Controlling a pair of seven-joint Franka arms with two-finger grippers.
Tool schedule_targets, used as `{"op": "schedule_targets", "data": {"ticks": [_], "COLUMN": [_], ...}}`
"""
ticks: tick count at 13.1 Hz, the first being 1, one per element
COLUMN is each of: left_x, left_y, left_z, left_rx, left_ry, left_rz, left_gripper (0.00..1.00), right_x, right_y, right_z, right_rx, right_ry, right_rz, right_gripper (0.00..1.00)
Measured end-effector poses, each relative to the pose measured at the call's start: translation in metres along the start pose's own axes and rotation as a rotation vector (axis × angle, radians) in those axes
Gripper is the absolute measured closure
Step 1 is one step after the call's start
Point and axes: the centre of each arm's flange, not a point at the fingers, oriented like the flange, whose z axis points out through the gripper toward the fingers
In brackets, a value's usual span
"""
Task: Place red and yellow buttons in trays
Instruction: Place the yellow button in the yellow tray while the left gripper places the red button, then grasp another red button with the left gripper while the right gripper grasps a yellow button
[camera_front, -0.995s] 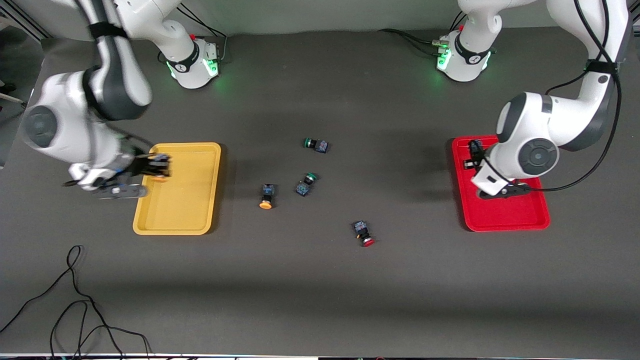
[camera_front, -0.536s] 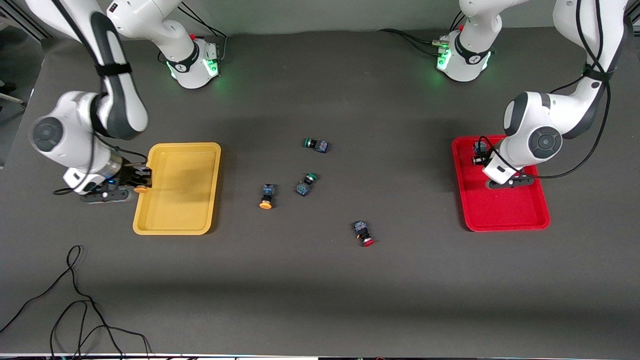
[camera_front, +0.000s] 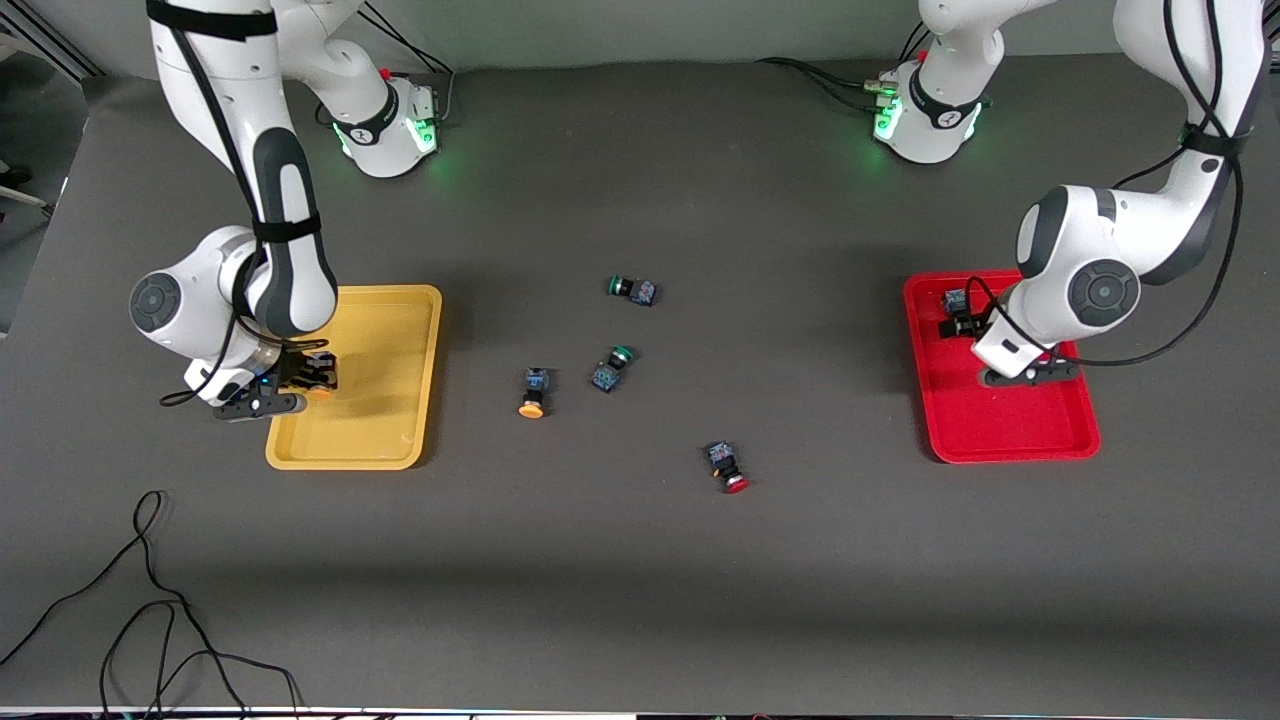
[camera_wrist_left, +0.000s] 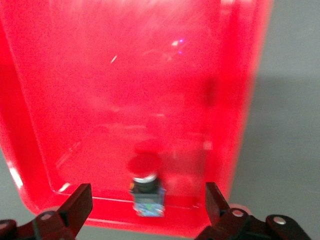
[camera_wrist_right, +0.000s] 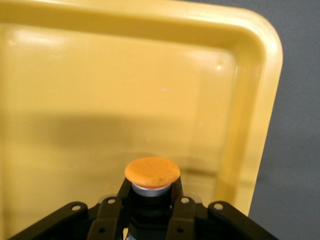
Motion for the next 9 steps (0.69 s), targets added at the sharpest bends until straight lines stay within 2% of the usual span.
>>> {"op": "schedule_targets", "data": {"ticks": [1,2,5,7,8,9], "left_x": [0.003,0.001,0.005,0.029,0.047,0.066], "left_y": [0.033,0.075,0.198,0.261,0.284,0.3], "left_z": [-0.03,-0.059,-0.115,-0.111,-0.098,-0.083], "left_rx": [-0.006,-0.005,-0.053,-0.123,-0.156,-0.196], "left_ry": [0.003,0.009,0.041,0.022,0.003,-0.008], "left_rz": [-0.022,-0.054,-0.176,-0.256,-0.293,-0.328], "left_gripper": [0.0,0.0,0.0,0.0,0.0,0.0], "right_x": [0.006,0.011,0.03,0.044,0.05,0.058], "right_y": [-0.002,-0.005,-0.008,-0.005,-0.005,-0.01], "right_z": [-0.004,-0.009,-0.036,-0.061,-0.073,-0.087], "right_rx": [0.002,0.013,0.052,0.052,0.048,0.039], "right_ry": [0.012,0.018,0.01,-0.002,-0.017,-0.04], "right_rz": [-0.003,-0.007,-0.022,-0.03,-0.029,-0.022], "right_gripper": [0.67,0.63,0.3,0.07,0.0,0.0]}}
